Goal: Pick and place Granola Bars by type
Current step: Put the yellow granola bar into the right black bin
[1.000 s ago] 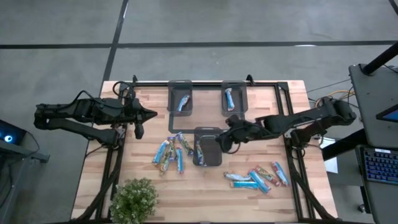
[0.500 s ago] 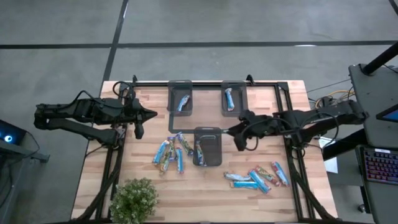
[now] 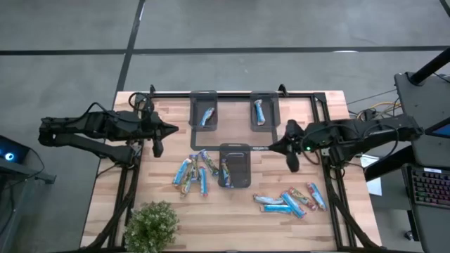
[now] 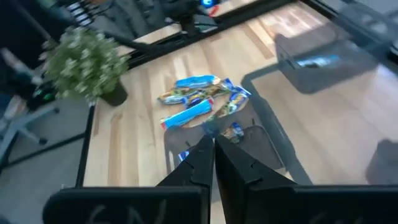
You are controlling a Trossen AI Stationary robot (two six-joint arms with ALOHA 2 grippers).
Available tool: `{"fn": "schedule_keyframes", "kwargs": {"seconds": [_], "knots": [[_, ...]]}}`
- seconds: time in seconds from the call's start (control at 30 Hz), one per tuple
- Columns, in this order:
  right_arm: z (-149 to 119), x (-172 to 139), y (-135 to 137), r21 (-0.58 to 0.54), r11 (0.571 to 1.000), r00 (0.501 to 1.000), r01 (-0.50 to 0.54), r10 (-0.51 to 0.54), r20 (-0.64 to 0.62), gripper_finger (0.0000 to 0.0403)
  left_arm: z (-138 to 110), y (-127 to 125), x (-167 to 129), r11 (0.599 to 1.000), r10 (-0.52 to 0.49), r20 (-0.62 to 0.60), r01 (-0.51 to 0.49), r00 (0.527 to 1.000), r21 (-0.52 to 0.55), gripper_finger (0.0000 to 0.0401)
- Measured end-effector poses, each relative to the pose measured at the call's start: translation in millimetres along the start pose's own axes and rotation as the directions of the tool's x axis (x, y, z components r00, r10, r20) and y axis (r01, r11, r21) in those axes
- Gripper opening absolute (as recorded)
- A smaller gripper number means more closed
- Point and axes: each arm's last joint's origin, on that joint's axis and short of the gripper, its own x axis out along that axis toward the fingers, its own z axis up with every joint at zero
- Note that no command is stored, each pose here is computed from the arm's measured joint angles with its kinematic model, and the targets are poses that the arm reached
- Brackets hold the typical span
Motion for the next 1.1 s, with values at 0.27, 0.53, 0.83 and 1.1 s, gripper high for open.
{"fn": "schedule_keyframes", "kwargs": {"seconds": [0.27, 0.53, 0.83, 1.1], "knots": [[7.1, -27.8, -1.4, -0.053, 0.998, 0.995, -0.042, 0.047, 0.087, 0.0009, 4.3, -2.4, 3.4, 1.0, -0.008, 0.033, 0.008, 0.999, -0.013, 0.0], [10.3, -64.7, -6.3, -0.047, 0.995, 0.975, -0.092, 0.099, 0.2, 0.0009, 5.1, -2.6, 3.4, 1.0, -0.009, 0.04, 0.01, 0.999, -0.014, 0.0], [9.9, -82.0, -9.7, -0.084, 0.991, 0.96, -0.104, 0.122, 0.252, 0.0009, 7.0, -3.0, 3.6, 1.0, -0.012, 0.058, 0.013, 0.998, -0.02, 0.0], [9.8, -83.3, -10.0, -0.102, 0.99, 0.959, -0.1, 0.123, 0.256, 0.0009, 12.1, -4.1, 3.3, 1.0, -0.023, 0.108, 0.024, 0.994, -0.013, 0.0]]}}
